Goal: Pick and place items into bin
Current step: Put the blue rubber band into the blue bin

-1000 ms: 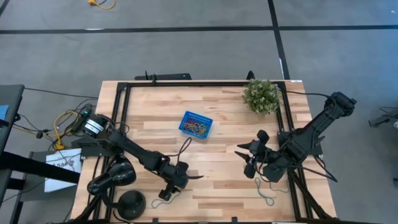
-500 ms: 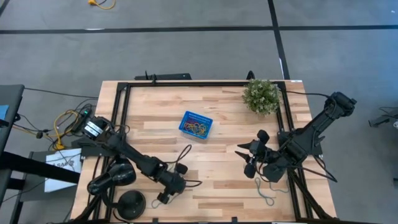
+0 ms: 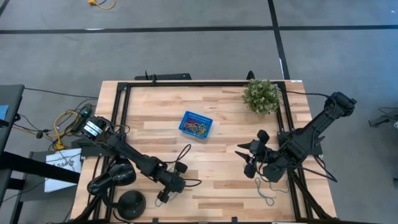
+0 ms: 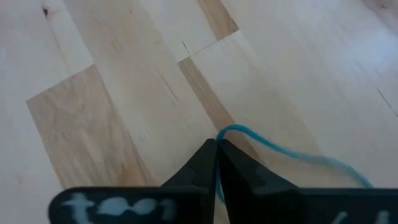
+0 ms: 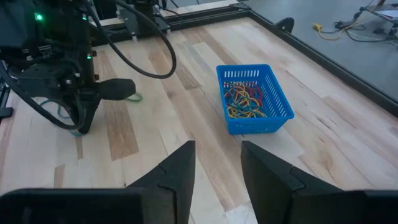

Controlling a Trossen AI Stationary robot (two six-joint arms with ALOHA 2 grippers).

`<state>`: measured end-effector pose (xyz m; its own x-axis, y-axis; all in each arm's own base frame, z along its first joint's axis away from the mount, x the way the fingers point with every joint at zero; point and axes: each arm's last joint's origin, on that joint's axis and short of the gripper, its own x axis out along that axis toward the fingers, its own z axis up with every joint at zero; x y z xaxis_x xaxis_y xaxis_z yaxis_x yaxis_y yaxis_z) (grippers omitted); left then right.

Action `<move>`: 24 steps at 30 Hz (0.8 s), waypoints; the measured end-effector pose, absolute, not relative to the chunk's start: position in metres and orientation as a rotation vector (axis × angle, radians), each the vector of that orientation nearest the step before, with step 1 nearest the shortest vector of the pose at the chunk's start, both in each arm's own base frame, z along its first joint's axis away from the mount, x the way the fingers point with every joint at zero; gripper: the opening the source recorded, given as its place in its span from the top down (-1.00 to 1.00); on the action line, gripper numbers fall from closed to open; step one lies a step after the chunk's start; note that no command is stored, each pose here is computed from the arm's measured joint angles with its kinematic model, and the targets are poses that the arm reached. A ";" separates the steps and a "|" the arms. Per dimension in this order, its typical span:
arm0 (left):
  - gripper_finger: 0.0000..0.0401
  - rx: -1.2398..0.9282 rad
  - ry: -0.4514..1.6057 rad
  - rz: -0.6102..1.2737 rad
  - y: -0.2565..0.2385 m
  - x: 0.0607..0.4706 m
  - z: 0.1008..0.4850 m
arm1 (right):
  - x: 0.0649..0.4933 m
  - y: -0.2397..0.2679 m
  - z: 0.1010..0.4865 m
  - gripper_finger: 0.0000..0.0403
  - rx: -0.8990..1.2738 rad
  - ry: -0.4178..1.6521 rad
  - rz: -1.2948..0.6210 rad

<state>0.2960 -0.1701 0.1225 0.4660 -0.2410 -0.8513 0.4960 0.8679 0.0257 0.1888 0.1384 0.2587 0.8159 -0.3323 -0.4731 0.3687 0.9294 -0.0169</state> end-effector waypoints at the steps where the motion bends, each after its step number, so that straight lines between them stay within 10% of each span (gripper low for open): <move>1: 0.99 0.285 0.981 -0.461 -0.171 0.297 0.124 | 0.189 0.138 0.259 0.38 0.077 0.490 -0.374; 24: 1.00 0.973 0.986 0.064 -0.126 0.359 0.270 | 0.188 0.139 0.259 0.38 0.075 0.492 -0.373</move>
